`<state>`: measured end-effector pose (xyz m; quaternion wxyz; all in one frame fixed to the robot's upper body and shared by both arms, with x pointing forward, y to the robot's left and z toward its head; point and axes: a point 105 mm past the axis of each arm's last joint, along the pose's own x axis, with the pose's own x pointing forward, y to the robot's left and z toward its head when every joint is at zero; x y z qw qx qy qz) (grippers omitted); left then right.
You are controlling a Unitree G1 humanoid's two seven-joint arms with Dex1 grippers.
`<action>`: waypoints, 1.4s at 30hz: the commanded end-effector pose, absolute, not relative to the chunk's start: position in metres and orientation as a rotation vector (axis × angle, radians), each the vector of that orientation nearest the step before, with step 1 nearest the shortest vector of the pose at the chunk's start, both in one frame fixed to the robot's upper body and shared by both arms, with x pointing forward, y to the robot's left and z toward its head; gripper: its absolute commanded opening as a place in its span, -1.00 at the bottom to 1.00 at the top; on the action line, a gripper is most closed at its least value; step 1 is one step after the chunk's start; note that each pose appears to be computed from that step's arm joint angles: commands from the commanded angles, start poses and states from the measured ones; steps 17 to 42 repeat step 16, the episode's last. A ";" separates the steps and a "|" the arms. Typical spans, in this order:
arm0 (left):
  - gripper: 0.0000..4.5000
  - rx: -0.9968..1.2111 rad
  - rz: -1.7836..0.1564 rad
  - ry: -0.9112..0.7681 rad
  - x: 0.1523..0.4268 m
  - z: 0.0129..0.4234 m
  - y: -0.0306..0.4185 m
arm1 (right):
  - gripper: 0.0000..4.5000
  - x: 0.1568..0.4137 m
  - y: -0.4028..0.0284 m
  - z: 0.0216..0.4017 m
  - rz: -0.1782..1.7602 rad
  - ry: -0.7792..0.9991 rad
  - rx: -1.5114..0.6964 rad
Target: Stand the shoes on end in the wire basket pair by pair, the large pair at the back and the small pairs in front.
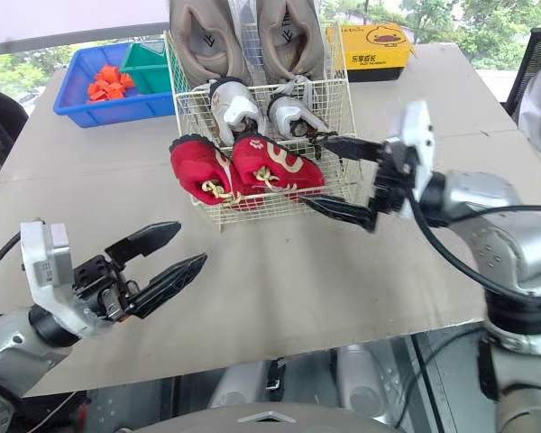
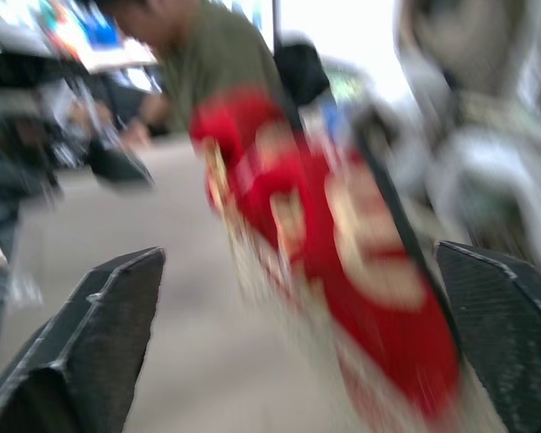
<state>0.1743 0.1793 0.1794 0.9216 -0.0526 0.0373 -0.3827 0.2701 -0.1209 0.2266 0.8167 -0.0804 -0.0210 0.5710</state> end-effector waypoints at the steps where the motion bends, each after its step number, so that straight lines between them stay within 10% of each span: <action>1: 1.00 -0.050 -0.754 0.106 0.166 0.175 0.195 | 0.97 0.266 -0.150 0.227 1.154 -0.050 -0.269; 13: 1.00 0.024 -0.670 0.268 0.138 0.153 0.235 | 0.97 0.261 -0.239 0.184 0.965 0.161 -0.422; 42: 1.00 0.011 -0.680 0.265 0.139 0.156 0.236 | 0.97 0.260 -0.240 0.184 0.966 0.162 -0.427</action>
